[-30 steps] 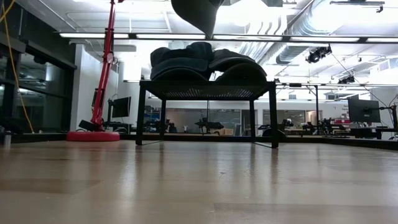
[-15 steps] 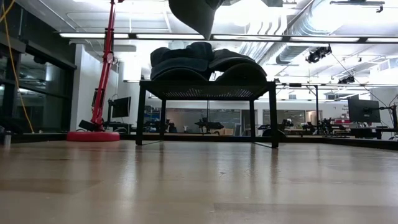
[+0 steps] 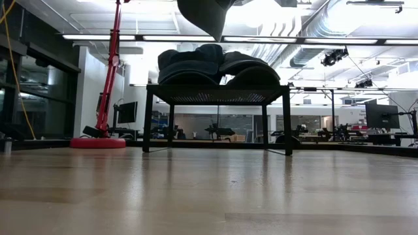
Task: Pick & Place hat
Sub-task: Stack the gray cap on top of the gray cap on the shelf
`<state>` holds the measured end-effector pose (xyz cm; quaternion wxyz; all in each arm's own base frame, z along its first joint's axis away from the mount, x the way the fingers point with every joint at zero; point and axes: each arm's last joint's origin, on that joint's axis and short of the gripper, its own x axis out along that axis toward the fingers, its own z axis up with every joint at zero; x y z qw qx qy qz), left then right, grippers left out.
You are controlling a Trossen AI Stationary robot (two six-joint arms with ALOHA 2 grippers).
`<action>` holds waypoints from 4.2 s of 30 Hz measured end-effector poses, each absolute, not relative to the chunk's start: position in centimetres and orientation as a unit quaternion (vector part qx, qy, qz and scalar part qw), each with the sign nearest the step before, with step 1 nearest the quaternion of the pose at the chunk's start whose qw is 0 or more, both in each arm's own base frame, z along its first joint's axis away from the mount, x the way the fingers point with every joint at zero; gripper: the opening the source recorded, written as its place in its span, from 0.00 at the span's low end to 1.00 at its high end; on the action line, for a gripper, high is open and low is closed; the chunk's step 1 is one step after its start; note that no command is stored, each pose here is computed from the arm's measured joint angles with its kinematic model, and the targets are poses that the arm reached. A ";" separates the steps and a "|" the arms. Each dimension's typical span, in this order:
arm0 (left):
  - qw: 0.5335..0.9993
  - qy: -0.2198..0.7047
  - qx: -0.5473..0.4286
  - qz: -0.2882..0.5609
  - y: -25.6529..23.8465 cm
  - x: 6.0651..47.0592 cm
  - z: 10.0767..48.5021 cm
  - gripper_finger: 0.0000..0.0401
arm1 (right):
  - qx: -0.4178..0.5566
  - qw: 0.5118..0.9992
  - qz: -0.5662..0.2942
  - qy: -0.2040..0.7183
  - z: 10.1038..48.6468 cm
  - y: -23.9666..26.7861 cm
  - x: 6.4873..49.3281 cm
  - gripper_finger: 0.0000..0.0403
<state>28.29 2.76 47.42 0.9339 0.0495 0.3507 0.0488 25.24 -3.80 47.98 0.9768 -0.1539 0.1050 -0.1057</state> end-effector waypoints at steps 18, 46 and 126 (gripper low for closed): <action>0.934 0.350 0.052 0.047 2.7 28.3 47.4 0.02 | -0.116 0.979 -0.099 0.138 46.6 -4.5 26.6 0.48; 0.928 0.313 0.115 0.165 3.3 25.8 49.8 0.58 | -0.110 0.975 -0.128 0.142 50.2 -4.6 23.8 0.01; 0.923 0.261 0.118 0.256 3.6 24.4 51.9 0.62 | 0.176 0.926 -0.240 0.234 44.2 -17.2 24.4 0.01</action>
